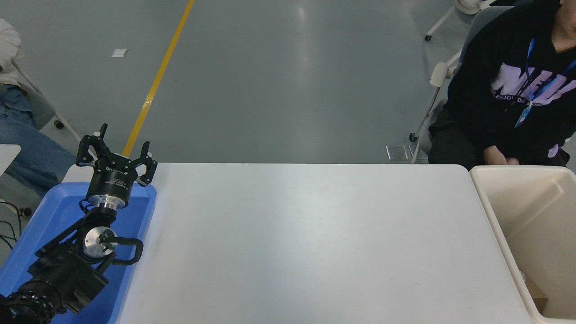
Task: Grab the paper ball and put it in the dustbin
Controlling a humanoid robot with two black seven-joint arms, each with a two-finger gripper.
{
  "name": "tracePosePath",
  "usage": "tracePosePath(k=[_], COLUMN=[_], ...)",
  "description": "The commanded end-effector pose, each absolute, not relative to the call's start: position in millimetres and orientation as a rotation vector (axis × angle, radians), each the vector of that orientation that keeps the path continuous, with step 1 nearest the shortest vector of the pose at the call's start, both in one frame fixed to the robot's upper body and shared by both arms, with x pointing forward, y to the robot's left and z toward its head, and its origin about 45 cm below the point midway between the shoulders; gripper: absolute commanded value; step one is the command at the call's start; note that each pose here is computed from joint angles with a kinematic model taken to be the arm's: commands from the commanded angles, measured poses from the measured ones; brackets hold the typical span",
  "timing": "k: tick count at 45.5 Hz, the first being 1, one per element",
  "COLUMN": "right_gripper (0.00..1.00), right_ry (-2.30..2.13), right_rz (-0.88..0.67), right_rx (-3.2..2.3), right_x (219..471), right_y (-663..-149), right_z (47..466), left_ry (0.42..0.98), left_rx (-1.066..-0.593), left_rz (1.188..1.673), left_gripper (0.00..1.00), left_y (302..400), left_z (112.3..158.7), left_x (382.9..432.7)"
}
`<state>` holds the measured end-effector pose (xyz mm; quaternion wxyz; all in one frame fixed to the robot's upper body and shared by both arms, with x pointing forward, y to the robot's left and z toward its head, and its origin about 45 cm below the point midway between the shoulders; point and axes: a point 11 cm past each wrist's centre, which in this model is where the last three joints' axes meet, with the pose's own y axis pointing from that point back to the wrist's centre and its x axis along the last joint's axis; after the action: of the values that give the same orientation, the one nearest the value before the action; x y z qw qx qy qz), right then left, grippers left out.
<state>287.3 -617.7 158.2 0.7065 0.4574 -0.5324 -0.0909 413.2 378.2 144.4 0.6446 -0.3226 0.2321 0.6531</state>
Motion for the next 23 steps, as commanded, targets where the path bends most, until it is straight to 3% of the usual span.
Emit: tracePosePath(k=[1,11,23], right_gripper=[0.0,0.0,0.0], right_ry=[-1.239,-1.32,-1.323], right_rz=[-0.127,-0.1,-0.068], right_rx=[0.932,0.92,0.908], right_x=[280.8,279.1,281.8], right_y=[-614.8,-583.8,-578.4], right_z=[115.5,73.1,69.9], left_ry=[0.529,0.528,0.528], left_rx=[-0.735,-0.736,-0.736], left_rz=[1.487,1.487,1.487], left_gripper=[0.99,0.99,0.99], left_y=[378.1,378.3,378.3], left_z=[144.4,144.6,144.6], left_x=[413.3,413.3,413.3])
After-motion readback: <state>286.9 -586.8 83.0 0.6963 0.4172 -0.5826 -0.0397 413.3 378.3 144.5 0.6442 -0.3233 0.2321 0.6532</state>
